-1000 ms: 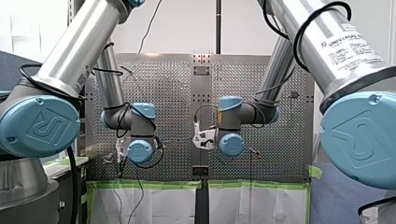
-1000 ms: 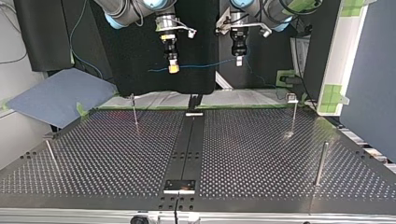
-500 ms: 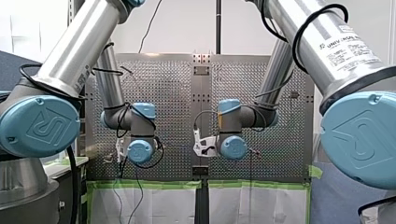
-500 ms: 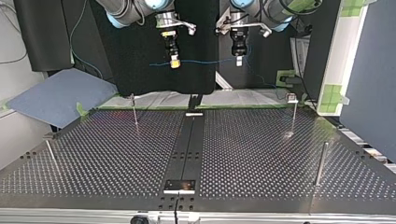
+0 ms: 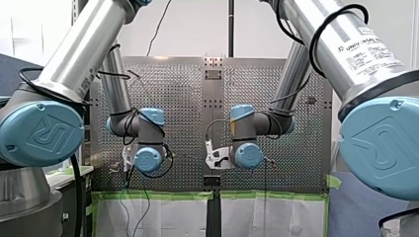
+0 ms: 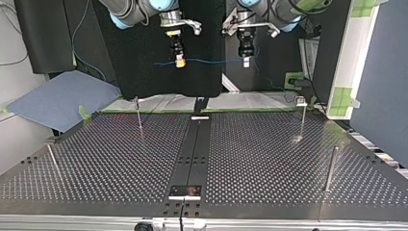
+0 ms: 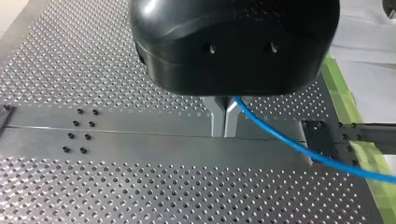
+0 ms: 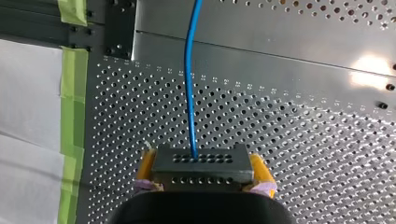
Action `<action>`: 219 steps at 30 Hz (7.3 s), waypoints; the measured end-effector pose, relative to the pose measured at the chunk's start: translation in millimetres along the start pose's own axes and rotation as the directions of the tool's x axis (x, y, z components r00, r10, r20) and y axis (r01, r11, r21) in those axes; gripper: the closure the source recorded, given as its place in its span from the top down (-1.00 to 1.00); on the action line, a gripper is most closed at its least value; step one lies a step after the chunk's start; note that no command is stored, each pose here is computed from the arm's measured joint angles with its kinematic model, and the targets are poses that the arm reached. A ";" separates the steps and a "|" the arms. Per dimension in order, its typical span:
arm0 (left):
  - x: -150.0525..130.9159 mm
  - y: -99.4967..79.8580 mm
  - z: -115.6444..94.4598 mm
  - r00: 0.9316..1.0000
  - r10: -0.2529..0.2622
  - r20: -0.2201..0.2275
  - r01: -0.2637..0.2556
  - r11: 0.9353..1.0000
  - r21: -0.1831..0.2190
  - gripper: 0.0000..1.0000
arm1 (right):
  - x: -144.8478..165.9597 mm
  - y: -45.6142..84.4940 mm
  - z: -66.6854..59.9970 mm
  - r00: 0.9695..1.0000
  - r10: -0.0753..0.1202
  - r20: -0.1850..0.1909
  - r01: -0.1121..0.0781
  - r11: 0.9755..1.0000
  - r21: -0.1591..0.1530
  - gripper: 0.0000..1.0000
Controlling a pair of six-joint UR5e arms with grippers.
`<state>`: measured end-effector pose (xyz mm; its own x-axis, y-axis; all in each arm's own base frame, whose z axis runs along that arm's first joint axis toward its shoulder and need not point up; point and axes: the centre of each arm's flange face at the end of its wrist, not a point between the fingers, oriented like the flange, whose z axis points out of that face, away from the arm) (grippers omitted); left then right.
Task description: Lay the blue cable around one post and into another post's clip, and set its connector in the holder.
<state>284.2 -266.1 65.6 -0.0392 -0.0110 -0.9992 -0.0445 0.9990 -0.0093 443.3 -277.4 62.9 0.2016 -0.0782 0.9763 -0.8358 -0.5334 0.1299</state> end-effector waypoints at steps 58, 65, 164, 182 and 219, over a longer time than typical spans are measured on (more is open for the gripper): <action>-186.8 81.5 57.1 0.964 -0.174 0.199 0.217 0.951 -0.220 -1.00 | 182.6 -4.5 39.8 0.947 0.169 -0.273 -0.155 0.985 0.071 -1.00; -207.3 86.1 62.1 0.953 -0.195 0.231 0.248 0.942 -0.226 -1.00 | 208.7 -10.7 49.0 0.942 0.157 -0.295 -0.138 0.987 0.084 -1.00; -419.5 262.3 202.3 0.751 -0.450 0.484 0.533 0.845 -0.040 -1.00 | 413.6 -42.4 106.2 0.860 0.206 -0.466 -0.111 0.969 0.223 -1.00; -379.8 262.4 229.4 0.804 -0.444 0.395 0.504 0.862 -0.056 -1.00 | 401.3 -45.9 138.9 0.871 0.209 -0.445 -0.116 0.967 0.227 -1.00; -302.5 252.9 263.9 0.831 -0.497 0.250 0.524 0.850 -0.053 -1.00 | 290.3 -15.5 198.2 0.956 0.161 -0.246 -0.127 0.981 0.149 -1.00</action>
<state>548.3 1.6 355.1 0.2389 -0.4948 -0.8355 -0.1115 0.8408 -0.5298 616.0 -458.7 310.1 -0.0679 0.0467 0.9966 -0.7693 -0.6385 -0.0225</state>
